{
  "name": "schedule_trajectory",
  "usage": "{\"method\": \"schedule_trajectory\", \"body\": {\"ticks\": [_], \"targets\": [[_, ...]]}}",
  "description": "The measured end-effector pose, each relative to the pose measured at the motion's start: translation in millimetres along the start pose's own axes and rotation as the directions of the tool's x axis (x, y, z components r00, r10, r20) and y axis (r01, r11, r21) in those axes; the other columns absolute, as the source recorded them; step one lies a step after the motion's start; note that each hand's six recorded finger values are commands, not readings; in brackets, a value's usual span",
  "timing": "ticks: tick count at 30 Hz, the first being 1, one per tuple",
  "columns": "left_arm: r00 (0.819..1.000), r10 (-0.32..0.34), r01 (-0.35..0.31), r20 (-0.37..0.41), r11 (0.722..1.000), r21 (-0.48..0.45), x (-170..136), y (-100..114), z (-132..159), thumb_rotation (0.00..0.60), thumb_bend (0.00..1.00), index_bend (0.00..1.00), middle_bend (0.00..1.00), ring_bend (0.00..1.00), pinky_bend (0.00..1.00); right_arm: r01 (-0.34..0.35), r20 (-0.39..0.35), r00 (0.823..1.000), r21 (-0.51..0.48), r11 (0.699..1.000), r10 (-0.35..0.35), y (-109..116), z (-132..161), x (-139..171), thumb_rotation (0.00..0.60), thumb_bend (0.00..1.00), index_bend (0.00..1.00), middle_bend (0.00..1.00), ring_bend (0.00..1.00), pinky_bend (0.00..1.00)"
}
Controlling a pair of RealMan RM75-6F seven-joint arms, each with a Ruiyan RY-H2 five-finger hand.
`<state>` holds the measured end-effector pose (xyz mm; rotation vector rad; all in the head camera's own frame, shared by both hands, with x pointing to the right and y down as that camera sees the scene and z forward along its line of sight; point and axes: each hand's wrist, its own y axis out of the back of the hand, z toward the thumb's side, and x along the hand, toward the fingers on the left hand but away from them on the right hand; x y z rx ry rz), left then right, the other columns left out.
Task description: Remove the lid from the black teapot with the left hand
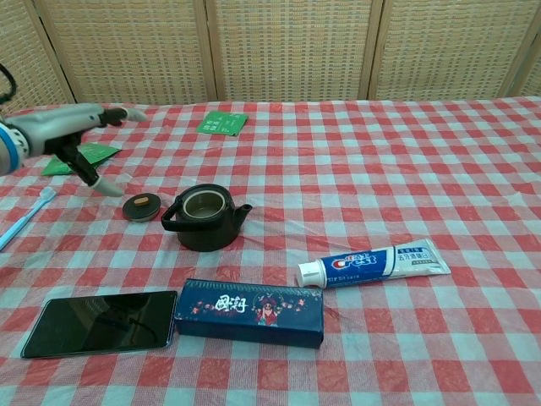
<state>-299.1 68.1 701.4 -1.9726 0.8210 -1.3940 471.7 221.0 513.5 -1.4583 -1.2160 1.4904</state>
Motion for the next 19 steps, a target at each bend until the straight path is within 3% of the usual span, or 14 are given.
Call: {"method": "schedule_trajectory", "body": {"ticks": [4,9,14,19], "targets": [[0.995,0.104,-0.103,0.010,0.994,-0.035,-26.5,33.2,-12.8,0.600,0.00,0.00,0.00,0.00,0.00,0.001,-0.007,1.000,-0.002,1.000,-0.001,0.7,1.4,2.1,0.600,0.00,0.06,0.00,0.00,0.00],[0.965,0.261,-0.262,-0.022,0.964,-0.041,-72.1,64.2,-42.2,0.600,0.00,0.00,0.00,0.00,0.00,0.004,-0.021,1.000,-0.002,1.000,-0.004,1.3,4.6,4.2,0.600,0.00,0.06,0.00,0.00,0.00],[0.930,0.340,-0.348,-0.137,0.936,-0.040,-148.9,65.4,-86.8,0.600,0.00,0.00,0.00,0.00,0.00,0.005,-0.035,0.999,0.000,1.000,-0.005,1.1,8.0,6.9,0.600,0.00,0.06,0.00,0.00,0.00],[0.923,0.323,-0.339,-0.209,0.940,-0.046,-219.3,51.2,-110.3,0.600,0.00,0.00,0.00,0.00,0.00,0.002,-0.044,0.999,0.000,1.000,-0.002,0.6,10.3,8.8,0.600,0.00,0.06,0.00,0.00,0.00]]}}
